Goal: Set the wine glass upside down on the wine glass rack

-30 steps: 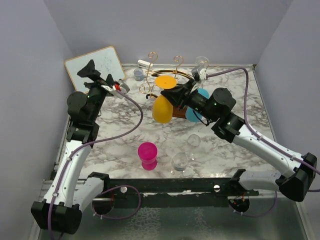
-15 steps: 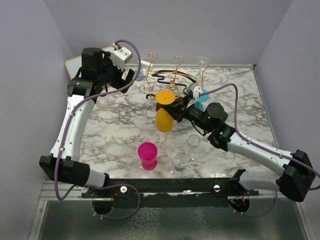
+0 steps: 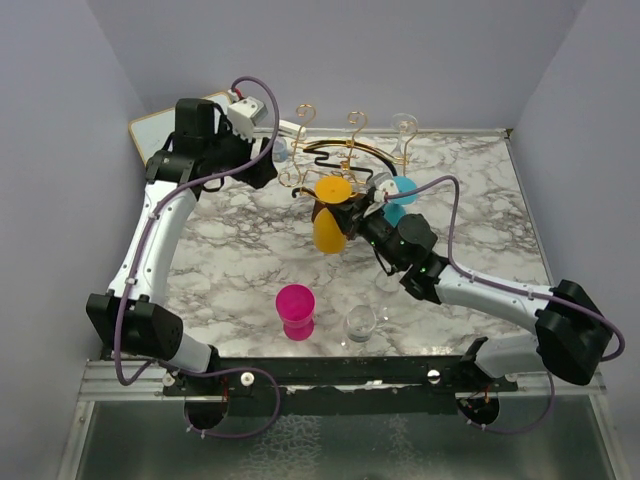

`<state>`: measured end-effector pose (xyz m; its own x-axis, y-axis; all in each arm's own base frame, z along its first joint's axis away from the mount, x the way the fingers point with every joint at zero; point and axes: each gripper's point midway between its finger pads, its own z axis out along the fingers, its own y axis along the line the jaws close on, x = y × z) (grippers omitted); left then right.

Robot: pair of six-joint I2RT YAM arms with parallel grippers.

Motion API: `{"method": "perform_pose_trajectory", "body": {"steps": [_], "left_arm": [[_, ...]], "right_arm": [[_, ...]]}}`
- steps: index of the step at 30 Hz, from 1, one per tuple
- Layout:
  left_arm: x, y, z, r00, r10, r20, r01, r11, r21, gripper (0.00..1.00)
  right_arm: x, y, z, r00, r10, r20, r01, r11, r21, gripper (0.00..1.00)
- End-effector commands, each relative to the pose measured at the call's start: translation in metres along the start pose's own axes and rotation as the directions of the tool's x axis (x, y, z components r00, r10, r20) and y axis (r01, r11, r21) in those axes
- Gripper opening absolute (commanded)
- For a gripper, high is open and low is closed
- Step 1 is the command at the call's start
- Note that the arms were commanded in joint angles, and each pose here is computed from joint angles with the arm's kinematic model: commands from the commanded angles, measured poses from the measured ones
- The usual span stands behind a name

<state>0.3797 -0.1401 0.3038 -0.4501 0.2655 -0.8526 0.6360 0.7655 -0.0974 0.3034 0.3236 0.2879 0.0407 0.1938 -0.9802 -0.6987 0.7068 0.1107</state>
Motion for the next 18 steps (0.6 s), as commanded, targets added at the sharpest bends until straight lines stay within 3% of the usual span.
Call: {"method": "perform_pose_trajectory", "body": {"steps": [1, 5, 7, 12, 18], "left_arm": [[-0.029, 0.006, -0.013, 0.992, 0.024, 0.120, -0.014, 0.997, -0.081, 0.81], [-0.031, -0.001, -0.003, 0.992, -0.010, 0.125, 0.012, 1.000, -0.014, 0.80], [-0.030, -0.006, 0.005, 0.994, -0.034, 0.108, 0.030, 0.999, 0.035, 0.75], [-0.025, -0.006, 0.021, 0.996, -0.060, 0.062, 0.054, 0.994, 0.093, 0.43], [-0.028, -0.014, 0.027, 0.994, -0.102, 0.049, 0.093, 0.982, 0.162, 0.42]], "right_arm": [[-0.006, -0.009, 0.007, 0.998, -0.049, 0.034, 0.045, 0.994, 0.102, 0.01], [-0.001, -0.002, 0.010, 0.998, -0.050, 0.037, 0.047, 0.997, 0.066, 0.01], [0.005, -0.005, 0.011, 0.998, -0.053, 0.028, 0.050, 0.995, 0.085, 0.01], [0.012, -0.021, 0.014, 0.996, -0.077, 0.042, 0.069, 0.983, 0.169, 0.01], [0.012, -0.040, 0.013, 0.991, -0.089, 0.099, 0.060, 0.961, 0.270, 0.01]]}}
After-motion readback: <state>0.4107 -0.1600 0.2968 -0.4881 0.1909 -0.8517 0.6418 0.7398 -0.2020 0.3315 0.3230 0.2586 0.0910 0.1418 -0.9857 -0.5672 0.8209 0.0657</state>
